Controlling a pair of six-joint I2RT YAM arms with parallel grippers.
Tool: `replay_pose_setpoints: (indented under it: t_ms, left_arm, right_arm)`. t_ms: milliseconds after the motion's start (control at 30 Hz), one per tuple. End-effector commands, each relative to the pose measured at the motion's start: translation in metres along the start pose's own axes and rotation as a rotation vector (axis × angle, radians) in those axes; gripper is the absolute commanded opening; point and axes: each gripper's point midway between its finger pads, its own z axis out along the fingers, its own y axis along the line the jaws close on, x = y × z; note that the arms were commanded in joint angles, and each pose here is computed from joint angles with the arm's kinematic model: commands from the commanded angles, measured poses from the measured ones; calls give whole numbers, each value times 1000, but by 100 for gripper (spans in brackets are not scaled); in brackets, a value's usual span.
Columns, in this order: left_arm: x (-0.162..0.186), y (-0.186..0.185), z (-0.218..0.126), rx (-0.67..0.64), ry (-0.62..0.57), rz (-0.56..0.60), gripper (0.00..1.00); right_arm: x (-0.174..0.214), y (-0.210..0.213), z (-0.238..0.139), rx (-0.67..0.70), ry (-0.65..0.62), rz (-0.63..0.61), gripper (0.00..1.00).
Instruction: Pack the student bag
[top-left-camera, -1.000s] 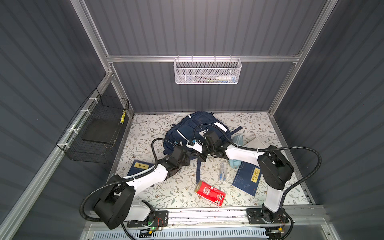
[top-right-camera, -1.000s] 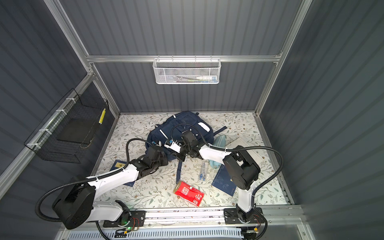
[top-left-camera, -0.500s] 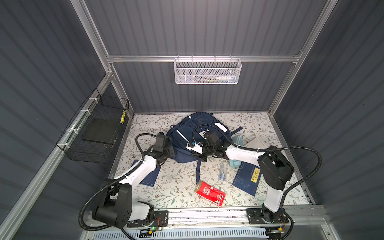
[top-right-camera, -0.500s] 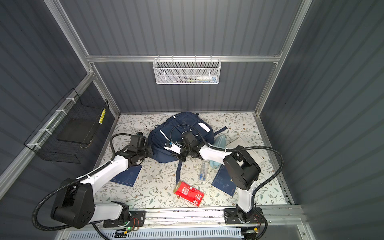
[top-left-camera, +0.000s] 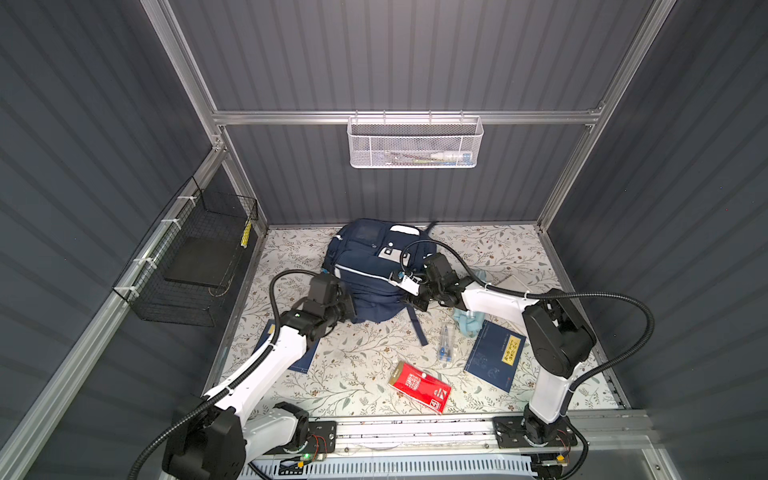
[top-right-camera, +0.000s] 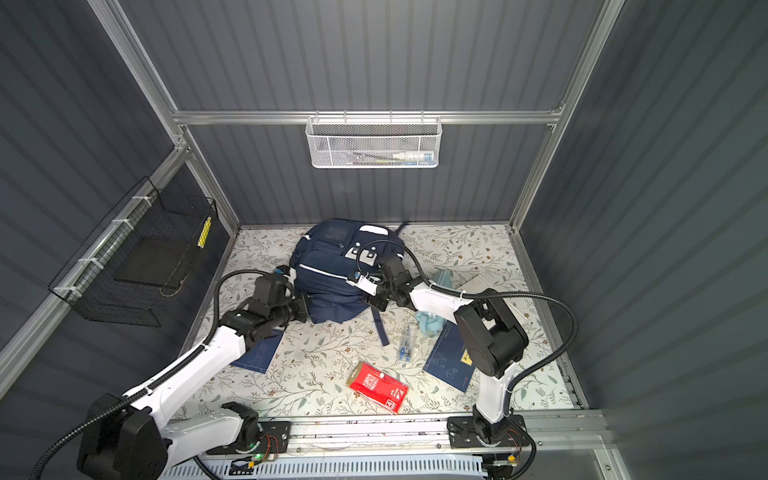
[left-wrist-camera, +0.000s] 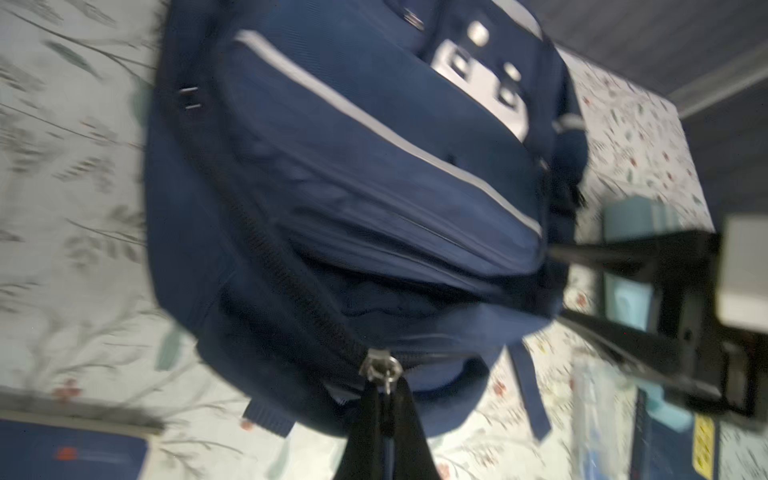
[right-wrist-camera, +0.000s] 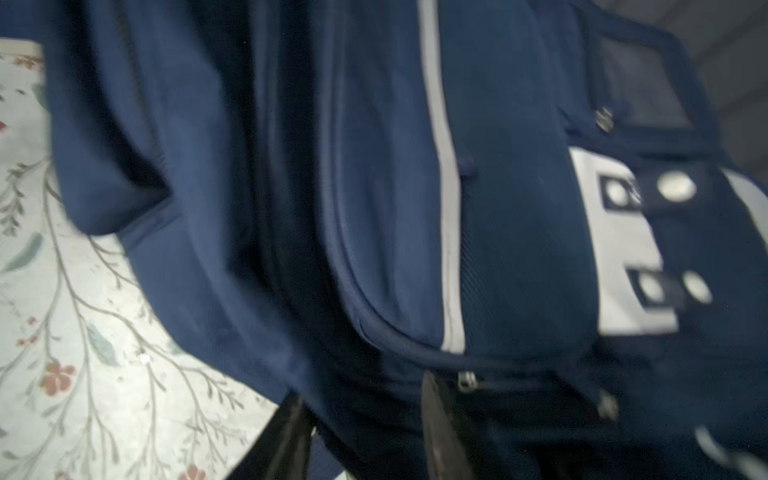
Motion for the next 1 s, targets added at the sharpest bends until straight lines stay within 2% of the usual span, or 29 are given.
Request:
replay_pose_setpoints:
  t_ms: [0,100,200,533,567,600,700,733,767,900,967]
  left_arm:
    - [20,-35,8,66,34,-30,0]
    - [23,-55,18,86,44,-1,0]
    - [21,-57,22,86,35,5,0]
    - [23,-66,11,155,30,-36,0]
    - [22,-65,9,156,27,-37,0]
    - [23,-65,8,160,24,-40,0]
    - [25,-58,7,129,23,-48,0]
    - [26,-51,8,100,20,-50,0]
    - [26,-44,9,71,20,-49,0]
    - [21,-9,17,-60,33,-49,0]
    - [16,19,21,-119,34,-93,0]
  right_arm:
    - [-27,22,-23,16,-105,-71,59]
    - [-38,49,-29,-44,-168,-90,61]
    - [-34,69,-20,-102,-159,-107,62]
    - [-36,64,20,-102,-151,-146,61]
    - [-36,64,22,-100,-154,-149,59]
    - [-37,63,23,-93,-159,-149,52]
    - [-34,63,21,-103,-157,-163,14]
    - [-33,63,18,-101,-160,-174,4]
    - [-33,63,15,-97,-163,-187,0]
    - [-31,61,-2,-109,-171,-238,0]
    - [-29,55,-9,-106,-167,-234,0]
